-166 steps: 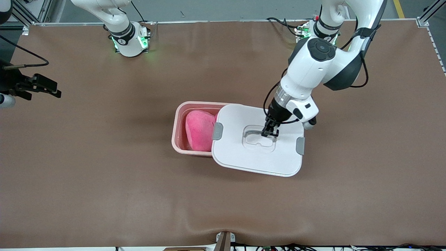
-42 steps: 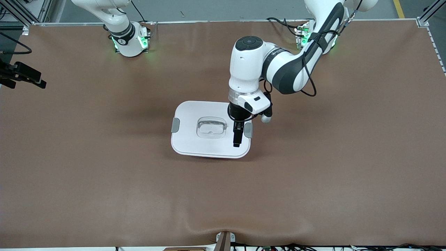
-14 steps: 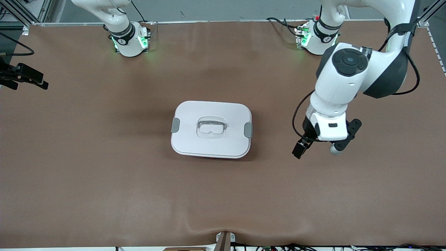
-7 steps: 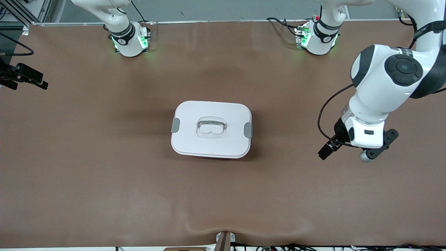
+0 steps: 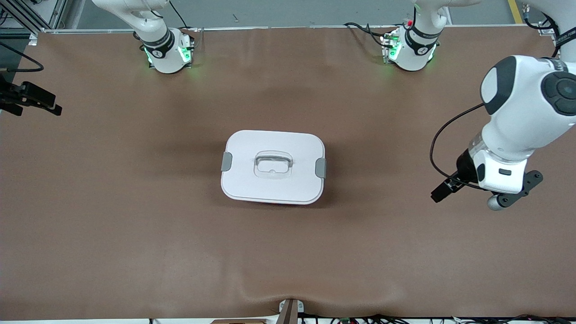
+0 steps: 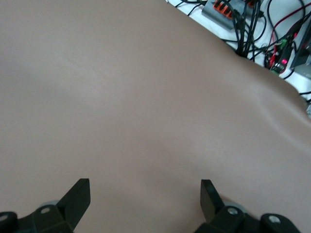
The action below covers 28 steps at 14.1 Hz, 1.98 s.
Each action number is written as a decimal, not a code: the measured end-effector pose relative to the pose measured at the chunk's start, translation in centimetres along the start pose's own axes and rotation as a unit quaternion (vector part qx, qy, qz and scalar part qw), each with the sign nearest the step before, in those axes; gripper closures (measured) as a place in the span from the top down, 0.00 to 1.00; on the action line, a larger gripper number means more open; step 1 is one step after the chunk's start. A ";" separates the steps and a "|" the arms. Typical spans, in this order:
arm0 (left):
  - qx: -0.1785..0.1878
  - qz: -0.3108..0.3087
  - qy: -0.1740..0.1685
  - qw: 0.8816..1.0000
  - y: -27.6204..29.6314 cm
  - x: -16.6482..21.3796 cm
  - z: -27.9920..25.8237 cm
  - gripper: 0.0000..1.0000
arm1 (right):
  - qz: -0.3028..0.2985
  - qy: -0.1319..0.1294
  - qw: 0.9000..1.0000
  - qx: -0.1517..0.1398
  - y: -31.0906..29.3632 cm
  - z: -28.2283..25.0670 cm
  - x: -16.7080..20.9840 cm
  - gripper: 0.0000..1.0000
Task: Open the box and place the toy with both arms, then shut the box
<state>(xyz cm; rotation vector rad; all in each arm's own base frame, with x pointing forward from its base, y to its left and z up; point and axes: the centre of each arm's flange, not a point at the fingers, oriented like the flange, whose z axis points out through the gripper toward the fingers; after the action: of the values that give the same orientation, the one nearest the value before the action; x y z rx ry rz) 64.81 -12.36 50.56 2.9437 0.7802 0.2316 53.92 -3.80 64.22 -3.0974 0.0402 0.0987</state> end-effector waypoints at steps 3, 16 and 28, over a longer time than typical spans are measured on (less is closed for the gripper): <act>-0.009 0.058 -0.002 0.998 -1.2 0.3 -2.5 1.00 | 0.000 0.000 1.000 0.000 0.0 0.0 0.0 1.00; 0.025 0.160 -0.046 0.986 -8.1 -2.2 -13.1 1.00 | 0.000 0.001 1.000 0.000 0.0 0.0 0.0 1.00; 0.028 0.288 -0.068 0.955 -14.0 -2.8 -18.7 1.00 | 0.003 0.005 1.000 0.000 0.3 -0.4 0.0 1.00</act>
<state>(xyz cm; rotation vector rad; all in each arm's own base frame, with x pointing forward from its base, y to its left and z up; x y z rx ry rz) 52.51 -0.77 66.88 3.1186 -0.1084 0.0392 53.92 -4.15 64.61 -3.0981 0.0501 0.0840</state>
